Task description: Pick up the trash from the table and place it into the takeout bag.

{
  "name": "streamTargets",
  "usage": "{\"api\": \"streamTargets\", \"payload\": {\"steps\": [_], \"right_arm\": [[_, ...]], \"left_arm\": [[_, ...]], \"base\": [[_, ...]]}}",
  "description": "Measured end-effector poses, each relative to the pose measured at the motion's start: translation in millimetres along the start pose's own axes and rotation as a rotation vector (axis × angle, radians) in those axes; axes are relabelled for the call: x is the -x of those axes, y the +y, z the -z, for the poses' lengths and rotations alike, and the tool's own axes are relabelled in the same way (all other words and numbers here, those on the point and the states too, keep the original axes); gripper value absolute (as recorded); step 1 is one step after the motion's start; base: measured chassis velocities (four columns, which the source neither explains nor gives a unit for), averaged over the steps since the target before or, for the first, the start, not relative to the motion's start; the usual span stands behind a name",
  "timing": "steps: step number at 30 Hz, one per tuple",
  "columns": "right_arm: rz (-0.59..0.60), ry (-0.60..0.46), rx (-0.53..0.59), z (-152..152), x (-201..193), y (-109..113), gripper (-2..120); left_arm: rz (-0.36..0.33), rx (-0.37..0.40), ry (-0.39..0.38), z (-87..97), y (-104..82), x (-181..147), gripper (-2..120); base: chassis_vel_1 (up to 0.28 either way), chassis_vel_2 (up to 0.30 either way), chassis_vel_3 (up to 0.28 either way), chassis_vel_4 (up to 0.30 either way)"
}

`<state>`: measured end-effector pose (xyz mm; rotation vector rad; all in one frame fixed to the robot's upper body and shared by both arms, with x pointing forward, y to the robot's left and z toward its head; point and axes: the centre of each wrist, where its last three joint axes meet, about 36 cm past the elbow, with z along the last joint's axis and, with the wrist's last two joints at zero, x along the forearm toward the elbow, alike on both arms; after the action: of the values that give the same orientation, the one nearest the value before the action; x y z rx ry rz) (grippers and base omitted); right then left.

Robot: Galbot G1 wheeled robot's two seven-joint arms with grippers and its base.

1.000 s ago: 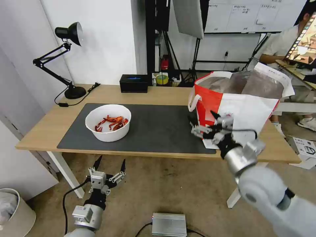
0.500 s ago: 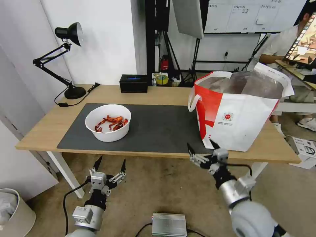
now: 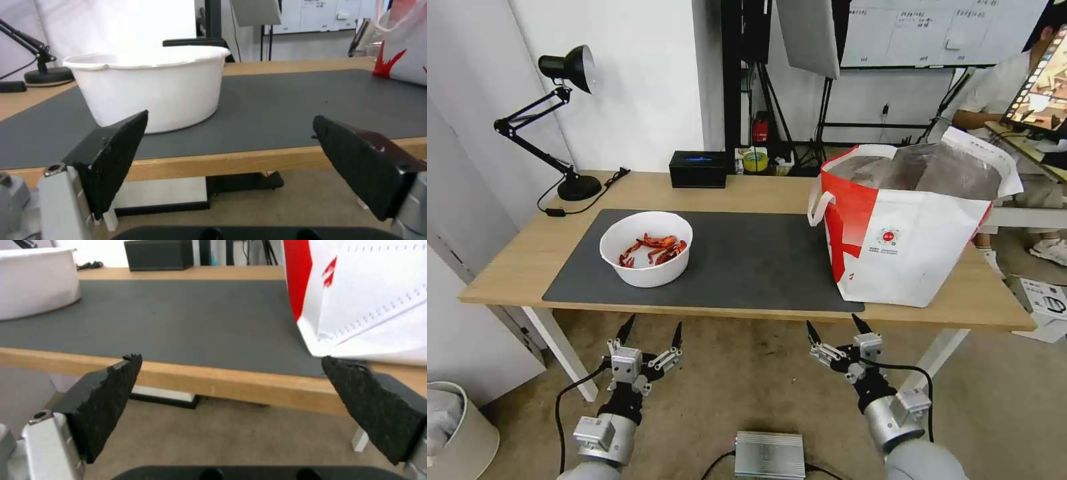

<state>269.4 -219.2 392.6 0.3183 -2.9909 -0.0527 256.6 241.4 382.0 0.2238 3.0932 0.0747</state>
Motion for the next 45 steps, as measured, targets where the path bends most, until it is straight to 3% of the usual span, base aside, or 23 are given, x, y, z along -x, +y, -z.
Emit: {"api": "streamTargets", "payload": {"steps": [20,31,36,45], "right_arm": [[-0.004,0.006,0.000,-3.1,-0.9,1.6,100],[-0.004,0.006,0.000,-2.9,-0.7,1.4,100],[-0.004,0.006,0.000,-2.8,-0.6,1.4,100],[-0.004,0.006,0.000,-2.5,-0.5,1.3,100]], "left_arm": [[0.001,-0.003,-0.015,2.4,11.7,12.2,100],[0.050,-0.050,-0.019,64.1,66.6,48.8,100],[0.043,-0.054,0.030,94.0,88.9,67.8,100],[0.074,-0.137,0.118,119.2,112.2,105.6,100]], "base": [[0.000,0.000,0.000,0.000],[0.000,0.000,0.000,0.000],[0.000,0.000,0.000,0.000],[0.000,0.000,0.000,0.000]]}}
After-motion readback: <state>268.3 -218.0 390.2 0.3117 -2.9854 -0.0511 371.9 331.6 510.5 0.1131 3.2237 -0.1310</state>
